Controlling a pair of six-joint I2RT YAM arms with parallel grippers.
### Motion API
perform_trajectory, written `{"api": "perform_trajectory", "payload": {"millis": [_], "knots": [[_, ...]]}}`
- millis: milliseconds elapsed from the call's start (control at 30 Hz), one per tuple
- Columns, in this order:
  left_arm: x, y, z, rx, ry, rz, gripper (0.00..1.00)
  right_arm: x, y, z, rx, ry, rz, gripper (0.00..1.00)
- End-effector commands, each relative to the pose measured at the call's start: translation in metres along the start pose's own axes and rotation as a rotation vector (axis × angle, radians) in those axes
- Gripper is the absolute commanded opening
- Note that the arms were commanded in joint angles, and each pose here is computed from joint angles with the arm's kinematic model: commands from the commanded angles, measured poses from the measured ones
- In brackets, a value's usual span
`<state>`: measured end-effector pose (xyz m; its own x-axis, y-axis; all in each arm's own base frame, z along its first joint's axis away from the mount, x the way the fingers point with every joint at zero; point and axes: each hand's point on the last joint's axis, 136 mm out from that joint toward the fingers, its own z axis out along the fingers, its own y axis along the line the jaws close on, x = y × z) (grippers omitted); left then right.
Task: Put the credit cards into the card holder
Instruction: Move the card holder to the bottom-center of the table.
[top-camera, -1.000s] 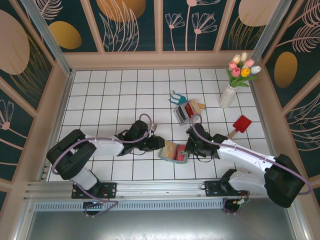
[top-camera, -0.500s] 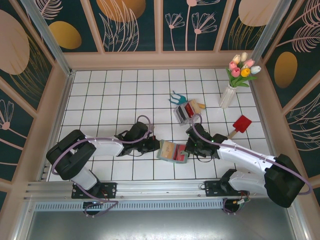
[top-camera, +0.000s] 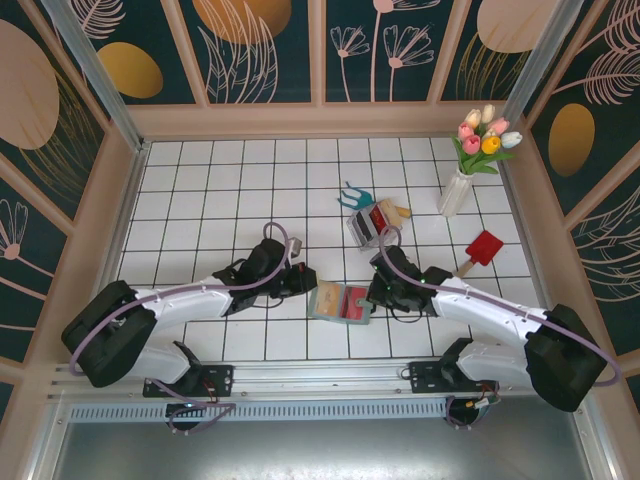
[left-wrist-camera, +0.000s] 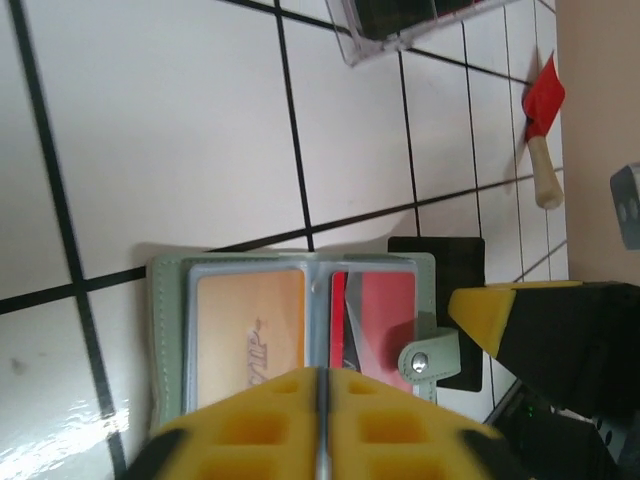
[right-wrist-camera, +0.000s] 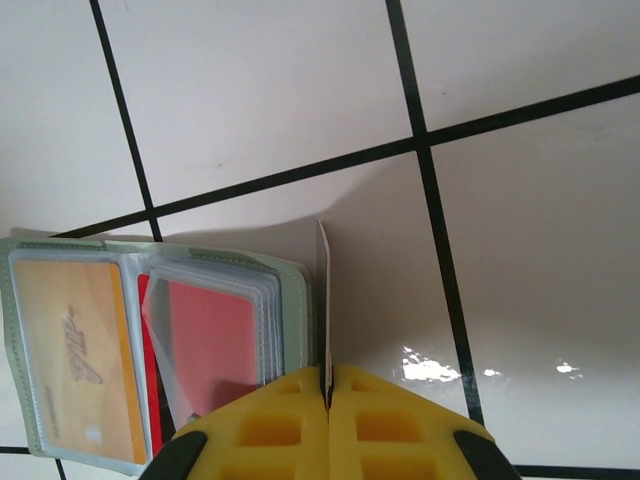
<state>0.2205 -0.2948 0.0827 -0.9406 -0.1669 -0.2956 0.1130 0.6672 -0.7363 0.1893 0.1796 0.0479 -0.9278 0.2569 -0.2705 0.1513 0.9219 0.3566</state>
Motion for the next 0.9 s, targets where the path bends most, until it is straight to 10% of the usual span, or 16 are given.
{"api": "perform_trajectory", "payload": {"millis": [0,233,867], "knots": [[0.007,0.035,-0.006,-0.17,0.0,0.009,0.27,-0.005,-0.002,0.003,0.029,-0.021,-0.038,0.0],[0.025,0.051,0.0,-0.232,0.089,-0.025,0.49,-0.004,0.002,0.007,0.026,-0.003,-0.053,0.0],[0.051,0.038,0.025,-0.165,0.223,-0.023,0.4,-0.003,0.0,0.009,0.025,0.0,-0.052,0.0]]}}
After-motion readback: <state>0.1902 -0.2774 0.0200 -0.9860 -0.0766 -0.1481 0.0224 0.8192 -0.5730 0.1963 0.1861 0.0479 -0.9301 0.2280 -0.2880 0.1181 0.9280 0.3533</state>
